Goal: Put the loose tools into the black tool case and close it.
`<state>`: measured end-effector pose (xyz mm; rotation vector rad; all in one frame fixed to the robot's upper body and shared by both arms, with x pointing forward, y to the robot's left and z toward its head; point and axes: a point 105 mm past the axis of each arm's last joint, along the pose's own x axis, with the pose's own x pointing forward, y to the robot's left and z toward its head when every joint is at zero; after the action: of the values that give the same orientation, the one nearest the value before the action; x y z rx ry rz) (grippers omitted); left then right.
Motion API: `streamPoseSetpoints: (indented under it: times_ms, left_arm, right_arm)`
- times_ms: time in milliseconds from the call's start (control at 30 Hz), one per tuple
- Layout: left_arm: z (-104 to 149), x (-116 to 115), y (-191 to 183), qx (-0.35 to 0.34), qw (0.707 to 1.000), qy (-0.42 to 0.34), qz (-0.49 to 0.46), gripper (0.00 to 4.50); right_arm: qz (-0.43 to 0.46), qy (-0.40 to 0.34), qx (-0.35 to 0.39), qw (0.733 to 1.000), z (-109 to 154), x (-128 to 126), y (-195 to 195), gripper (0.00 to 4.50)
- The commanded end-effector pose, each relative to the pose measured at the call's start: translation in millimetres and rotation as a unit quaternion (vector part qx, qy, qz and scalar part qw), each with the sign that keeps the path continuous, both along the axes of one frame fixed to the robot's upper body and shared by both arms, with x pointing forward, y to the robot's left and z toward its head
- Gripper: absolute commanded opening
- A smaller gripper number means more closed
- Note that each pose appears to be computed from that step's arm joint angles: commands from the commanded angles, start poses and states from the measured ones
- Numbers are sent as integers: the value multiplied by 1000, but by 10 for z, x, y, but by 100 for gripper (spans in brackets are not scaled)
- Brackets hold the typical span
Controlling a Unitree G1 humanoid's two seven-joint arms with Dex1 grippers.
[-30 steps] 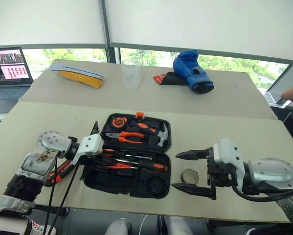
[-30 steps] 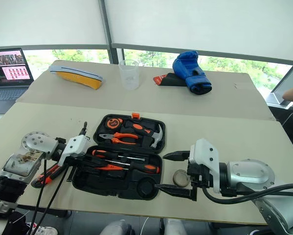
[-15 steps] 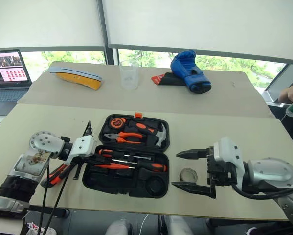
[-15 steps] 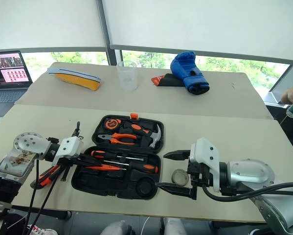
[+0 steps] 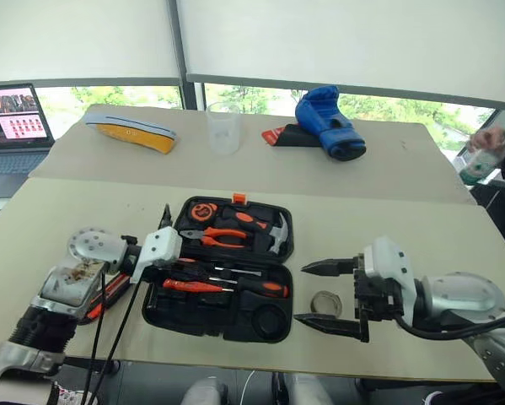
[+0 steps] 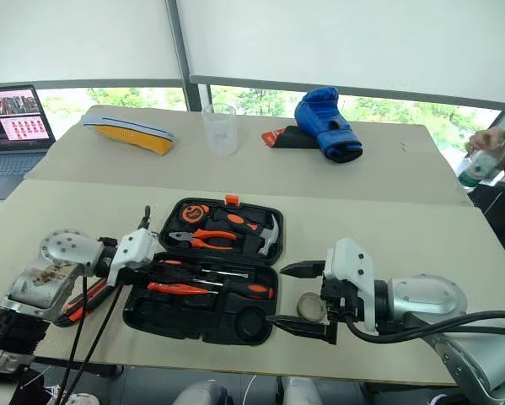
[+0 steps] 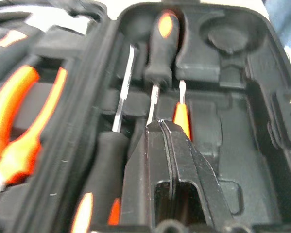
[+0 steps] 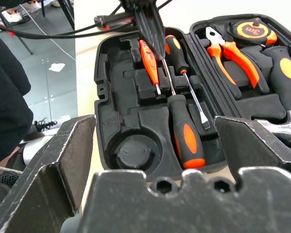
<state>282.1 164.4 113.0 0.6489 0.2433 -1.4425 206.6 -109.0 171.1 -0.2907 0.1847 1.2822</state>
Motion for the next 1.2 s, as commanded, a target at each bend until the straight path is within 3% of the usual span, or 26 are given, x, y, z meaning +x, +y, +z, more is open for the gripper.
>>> streamPoseSetpoints:
  times_ms: [33,267,667,1000,1200]
  left_arm:
    - [-181,-56,101,31,999,-4,-10,4]
    - [-116,-39,125,26,999,-27,3,4]
    - [499,-2,-29,-50,998,-17,29,4]
    - [159,-167,-34,-25,999,24,23,4]
    - [-139,-240,191,34,999,31,21,4]
  right_arm:
    - [5,-27,4,1000,90,-7,2,450]
    - [2,-24,5,1000,64,-8,-2,450]
    - [3,-19,6,1000,36,-6,1,450]
    - [2,-20,6,1000,34,-2,2,450]
    - [-1,-20,5,1000,36,1,-1,450]
